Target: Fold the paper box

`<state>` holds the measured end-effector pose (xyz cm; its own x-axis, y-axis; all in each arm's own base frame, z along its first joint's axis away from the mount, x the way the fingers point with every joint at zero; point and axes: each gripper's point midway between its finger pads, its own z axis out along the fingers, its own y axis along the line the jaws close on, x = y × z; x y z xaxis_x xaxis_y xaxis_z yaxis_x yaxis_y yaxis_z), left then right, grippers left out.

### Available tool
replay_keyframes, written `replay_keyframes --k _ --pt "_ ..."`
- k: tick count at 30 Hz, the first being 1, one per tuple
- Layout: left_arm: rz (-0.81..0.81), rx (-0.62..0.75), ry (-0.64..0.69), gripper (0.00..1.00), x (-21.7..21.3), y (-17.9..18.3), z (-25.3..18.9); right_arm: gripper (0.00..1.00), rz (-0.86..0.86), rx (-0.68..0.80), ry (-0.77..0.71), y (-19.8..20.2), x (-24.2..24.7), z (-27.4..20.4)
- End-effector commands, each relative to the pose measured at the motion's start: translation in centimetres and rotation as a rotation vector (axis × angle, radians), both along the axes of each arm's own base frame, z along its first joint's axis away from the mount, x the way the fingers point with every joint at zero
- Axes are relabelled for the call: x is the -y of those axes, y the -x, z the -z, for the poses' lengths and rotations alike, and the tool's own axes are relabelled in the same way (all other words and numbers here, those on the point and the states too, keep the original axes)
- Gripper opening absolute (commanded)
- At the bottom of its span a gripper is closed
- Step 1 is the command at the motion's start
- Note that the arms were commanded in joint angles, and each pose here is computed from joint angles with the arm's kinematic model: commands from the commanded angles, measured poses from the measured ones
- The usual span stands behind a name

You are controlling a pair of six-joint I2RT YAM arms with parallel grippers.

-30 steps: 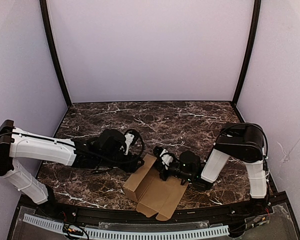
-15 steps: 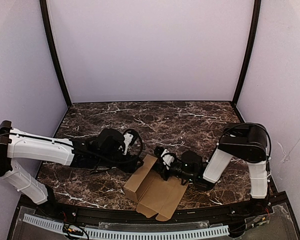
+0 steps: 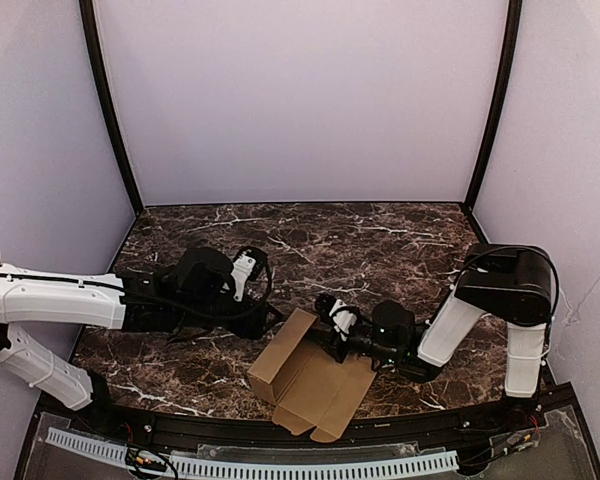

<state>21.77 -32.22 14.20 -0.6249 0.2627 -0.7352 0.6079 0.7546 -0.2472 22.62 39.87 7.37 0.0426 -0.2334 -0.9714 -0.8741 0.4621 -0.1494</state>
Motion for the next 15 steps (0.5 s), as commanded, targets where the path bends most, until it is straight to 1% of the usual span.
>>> replay_keyframes --k 1,5,9,12,15 --pt "0.008 0.028 0.006 0.67 -0.68 0.20 -1.64 0.39 -0.009 -0.007 0.020 0.61 0.35 0.45" --pt "0.003 0.034 0.002 0.68 -0.97 0.22 -1.79 0.39 -0.006 -0.011 0.025 0.63 0.43 0.67" --pt "0.000 0.032 0.001 0.68 -1.09 0.27 -1.65 0.35 -0.007 -0.013 0.022 0.60 0.37 0.52" --pt "-0.002 0.031 0.001 0.68 -1.27 0.34 -1.56 0.30 -0.001 -0.017 0.029 0.62 0.52 0.85" --pt "-0.009 0.036 0.008 0.68 -1.48 0.38 -1.79 0.21 0.007 -0.019 0.033 0.55 0.69 1.00"
